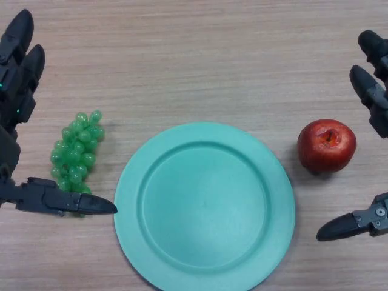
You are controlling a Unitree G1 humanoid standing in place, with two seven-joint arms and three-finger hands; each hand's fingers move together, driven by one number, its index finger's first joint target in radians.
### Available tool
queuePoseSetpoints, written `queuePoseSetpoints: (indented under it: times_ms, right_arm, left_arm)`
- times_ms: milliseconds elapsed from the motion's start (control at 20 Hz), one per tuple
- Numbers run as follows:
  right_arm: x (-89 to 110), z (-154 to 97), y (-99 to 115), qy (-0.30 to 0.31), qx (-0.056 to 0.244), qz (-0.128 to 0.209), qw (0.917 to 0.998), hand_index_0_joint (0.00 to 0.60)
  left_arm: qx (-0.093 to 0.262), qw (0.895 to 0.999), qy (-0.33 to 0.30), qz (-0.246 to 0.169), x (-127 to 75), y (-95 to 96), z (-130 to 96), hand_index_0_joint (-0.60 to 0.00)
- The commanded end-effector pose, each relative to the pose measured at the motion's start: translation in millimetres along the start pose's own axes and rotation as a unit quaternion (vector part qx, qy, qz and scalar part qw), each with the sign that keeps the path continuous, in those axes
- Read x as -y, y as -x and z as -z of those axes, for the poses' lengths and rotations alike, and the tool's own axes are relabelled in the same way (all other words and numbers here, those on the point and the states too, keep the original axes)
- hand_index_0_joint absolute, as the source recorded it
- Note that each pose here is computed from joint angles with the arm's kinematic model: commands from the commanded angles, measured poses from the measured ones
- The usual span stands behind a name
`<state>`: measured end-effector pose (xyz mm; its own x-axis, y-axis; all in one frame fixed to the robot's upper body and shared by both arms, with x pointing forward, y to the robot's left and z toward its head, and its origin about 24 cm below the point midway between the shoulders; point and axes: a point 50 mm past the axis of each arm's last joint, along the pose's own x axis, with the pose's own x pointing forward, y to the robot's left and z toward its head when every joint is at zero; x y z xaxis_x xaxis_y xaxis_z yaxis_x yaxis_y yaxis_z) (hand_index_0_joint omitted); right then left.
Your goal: Pick up the red apple and place it on the plate
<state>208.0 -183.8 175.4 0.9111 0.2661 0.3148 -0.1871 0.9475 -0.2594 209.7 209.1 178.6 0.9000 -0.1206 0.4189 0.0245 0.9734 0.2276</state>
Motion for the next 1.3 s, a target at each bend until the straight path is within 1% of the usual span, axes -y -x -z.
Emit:
queuePoseSetpoints:
  times_ms: [50,250,300,450,600,700,800,850,1000,1050,1100,1150,1200,1250,1300]
  right_arm:
    - [10.3,-28.7,1.2,0.055,0.11,0.019,0.9923,0.0]
    - [16.3,-27.3,-8.2,0.068,0.111,0.028,0.9911,0.0]
    - [19.0,-25.2,-14.1,0.075,0.113,0.032,0.9902,0.0]
    - [29.0,-9.8,-29.2,0.081,0.102,0.039,0.9908,0.0]
    - [38.0,7.2,-42.6,0.089,0.112,0.044,0.9888,0.0]
    - [43.2,22.5,-50.9,0.099,0.107,0.046,0.9882,0.0]
    - [47.4,42.2,-58.8,0.117,0.084,0.048,0.9884,0.0]
    - [48.1,53.3,-62.5,0.119,0.066,0.047,0.9895,0.0]
    - [48.2,76.2,-70.3,0.126,0.033,0.042,0.9906,0.0]
    - [48.4,83.5,-72.3,0.129,0.022,0.043,0.9905,0.0]
    - [49.2,88.8,-73.2,0.136,0.016,0.043,0.9896,0.0]
    - [50.3,95.6,-73.0,0.149,0.003,0.041,0.988,0.0]
    - [50.6,96.7,-73.0,0.154,0.001,0.042,0.9872,0.099]
    - [51.4,99.1,-73.0,0.171,-0.004,0.042,0.9844,0.2]
    - [53.2,103.8,-73.1,0.196,-0.014,0.043,0.9795,0.349]
  left_arm:
    - [0.094,0.993,-0.061,-0.031,-10.6,1.4,-28.3,0.0]
    - [0.086,0.994,-0.057,-0.027,-8.0,3.8,-23.8,0.0]
    - [0.082,0.995,-0.055,-0.027,-6.4,4.7,-22.2,0.0]
    - [0.076,0.996,-0.05,-0.023,-2.8,8.1,-20.7,0.0]
    - [0.072,0.996,-0.045,-0.018,2.5,10.0,-20.6,0.0]
    - [0.07,0.997,-0.041,-0.014,3.9,12.2,-21.9,0.0]
    - [0.072,0.997,-0.038,-0.012,4.2,13.4,-23.0,0.0]
    - [0.074,0.997,-0.037,-0.012,4.1,14.1,-22.8,0.0]
    - [0.075,0.996,-0.038,-0.016,3.0,15.1,-23.4,0.0]
    - [0.074,0.996,-0.038,-0.017,2.5,16.0,-23.0,0.0]
    - [0.074,0.996,-0.039,-0.019,1.8,16.5,-22.8,0.0]
    - [0.074,0.996,-0.039,-0.02,1.3,17.0,-22.2,0.0]
    - [0.075,0.996,-0.039,-0.021,1.1,17.0,-22.1,0.0]
    - [0.075,0.996,-0.038,-0.022,0.6,17.0,-22.1,0.0]
    - [0.076,0.996,-0.038,-0.024,-0.4,17.2,-22.0,0.0]
